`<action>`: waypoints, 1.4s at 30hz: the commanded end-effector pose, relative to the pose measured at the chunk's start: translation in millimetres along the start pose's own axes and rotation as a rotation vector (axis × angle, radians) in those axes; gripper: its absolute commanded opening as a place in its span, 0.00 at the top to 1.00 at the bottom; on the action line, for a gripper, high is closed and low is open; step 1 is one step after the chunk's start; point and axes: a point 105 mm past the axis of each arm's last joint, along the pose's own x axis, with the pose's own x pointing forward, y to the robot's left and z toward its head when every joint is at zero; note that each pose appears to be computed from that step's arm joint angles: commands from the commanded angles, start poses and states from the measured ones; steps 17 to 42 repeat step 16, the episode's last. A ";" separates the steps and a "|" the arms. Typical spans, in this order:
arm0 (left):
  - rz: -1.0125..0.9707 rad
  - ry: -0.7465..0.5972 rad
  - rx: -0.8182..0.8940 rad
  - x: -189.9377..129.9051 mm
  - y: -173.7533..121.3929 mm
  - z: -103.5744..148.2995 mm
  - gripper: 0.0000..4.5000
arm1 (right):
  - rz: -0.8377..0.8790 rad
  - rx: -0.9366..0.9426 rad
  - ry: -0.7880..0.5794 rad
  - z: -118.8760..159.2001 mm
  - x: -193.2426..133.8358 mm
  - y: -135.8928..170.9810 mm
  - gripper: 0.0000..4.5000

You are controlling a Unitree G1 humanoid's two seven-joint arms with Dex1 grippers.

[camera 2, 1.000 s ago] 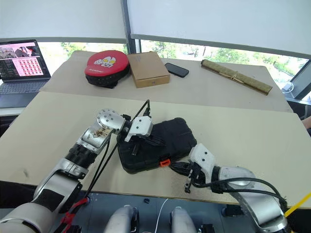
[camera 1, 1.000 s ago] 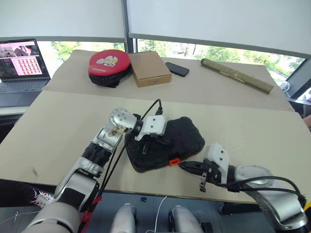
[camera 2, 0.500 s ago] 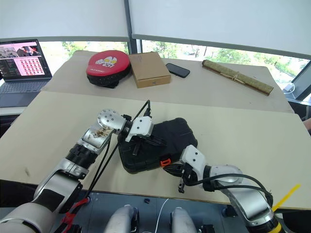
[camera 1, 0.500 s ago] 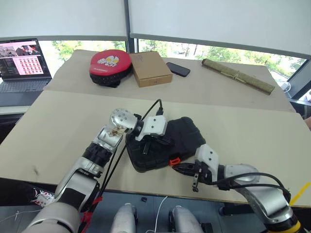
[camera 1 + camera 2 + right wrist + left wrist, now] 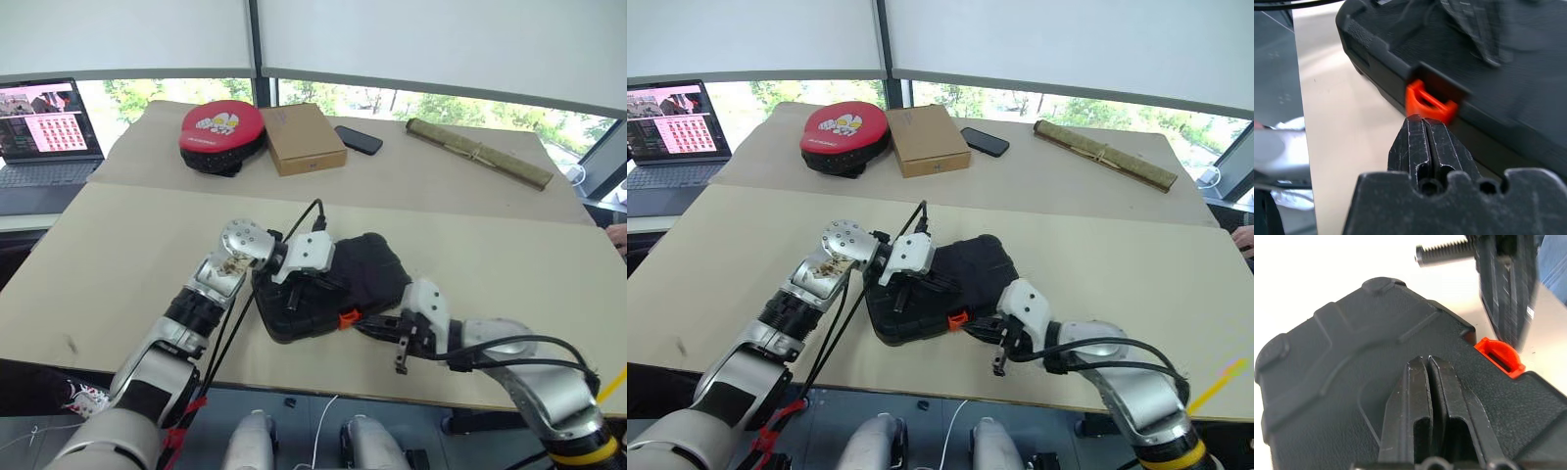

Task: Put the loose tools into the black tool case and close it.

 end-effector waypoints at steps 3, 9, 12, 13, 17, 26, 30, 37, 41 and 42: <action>0.095 0.042 -0.183 -81.2 -11.7 -12.5 0.57 | 0.011 -0.017 -0.023 31.6 -60.4 -4.5 0.67; 0.156 0.054 -0.432 -164.0 -49.1 -1.7 0.10 | 0.055 0.065 0.011 41.6 -107.1 -12.9 0.23; 0.234 0.054 -0.466 -182.7 -57.3 0.4 0.00 | 0.060 0.051 0.035 39.7 -112.3 -19.2 0.01; 0.264 0.049 -0.473 -187.4 -58.5 0.2 0.00 | 0.055 0.045 0.032 40.0 -112.7 -22.3 0.01; 0.304 0.048 -0.470 -192.8 -63.2 -1.3 0.00 | 0.039 0.042 0.014 41.5 -113.9 -30.1 0.01; 0.304 0.048 -0.470 -192.8 -63.2 -1.3 0.00 | 0.039 0.042 0.014 41.5 -113.9 -30.1 0.01; 0.304 0.048 -0.470 -192.8 -63.2 -1.3 0.00 | 0.039 0.042 0.014 41.5 -113.9 -30.1 0.01; 0.304 0.048 -0.470 -192.8 -63.2 -1.3 0.00 | 0.039 0.042 0.014 41.5 -113.9 -30.1 0.01; 0.304 0.048 -0.470 -192.8 -63.2 -1.3 0.00 | 0.039 0.042 0.014 41.5 -113.9 -30.1 0.01; 0.304 0.048 -0.470 -192.8 -63.2 -1.3 0.00 | 0.039 0.042 0.014 41.5 -113.9 -30.1 0.01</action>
